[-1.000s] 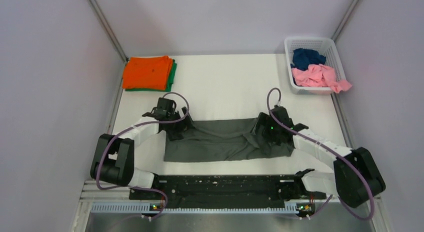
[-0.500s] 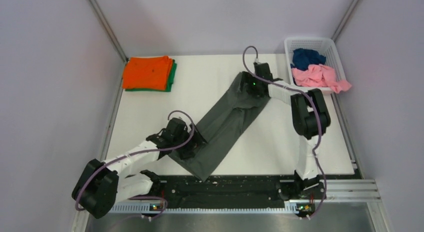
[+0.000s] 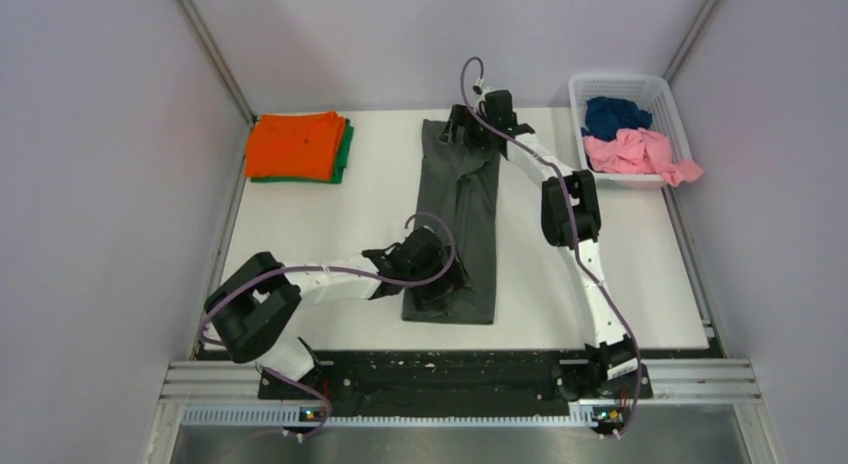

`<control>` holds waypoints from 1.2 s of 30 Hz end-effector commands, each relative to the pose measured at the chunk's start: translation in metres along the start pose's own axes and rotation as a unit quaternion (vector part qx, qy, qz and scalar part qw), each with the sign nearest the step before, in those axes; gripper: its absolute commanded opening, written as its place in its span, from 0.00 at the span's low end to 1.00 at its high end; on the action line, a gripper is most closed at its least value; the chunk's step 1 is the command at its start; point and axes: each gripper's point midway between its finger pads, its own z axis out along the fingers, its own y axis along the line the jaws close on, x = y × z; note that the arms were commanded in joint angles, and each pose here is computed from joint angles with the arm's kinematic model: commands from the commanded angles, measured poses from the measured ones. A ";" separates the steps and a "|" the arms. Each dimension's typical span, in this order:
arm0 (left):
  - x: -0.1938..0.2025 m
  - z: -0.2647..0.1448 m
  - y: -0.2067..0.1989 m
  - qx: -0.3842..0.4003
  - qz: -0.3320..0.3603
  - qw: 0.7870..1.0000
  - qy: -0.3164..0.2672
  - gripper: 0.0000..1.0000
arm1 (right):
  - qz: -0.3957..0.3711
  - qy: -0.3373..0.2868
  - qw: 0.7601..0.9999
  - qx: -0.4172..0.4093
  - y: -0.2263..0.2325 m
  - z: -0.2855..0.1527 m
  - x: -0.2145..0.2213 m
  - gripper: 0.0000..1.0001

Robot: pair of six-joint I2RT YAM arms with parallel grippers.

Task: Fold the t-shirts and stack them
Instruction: Rotate the tshirt 90 degrees, then grab the bottom of the folded rectangular tshirt with both arms

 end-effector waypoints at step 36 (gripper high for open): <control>-0.001 -0.036 0.103 -0.105 0.051 0.993 -0.013 0.45 | 0.077 0.148 0.983 0.080 0.092 -0.314 0.295 0.75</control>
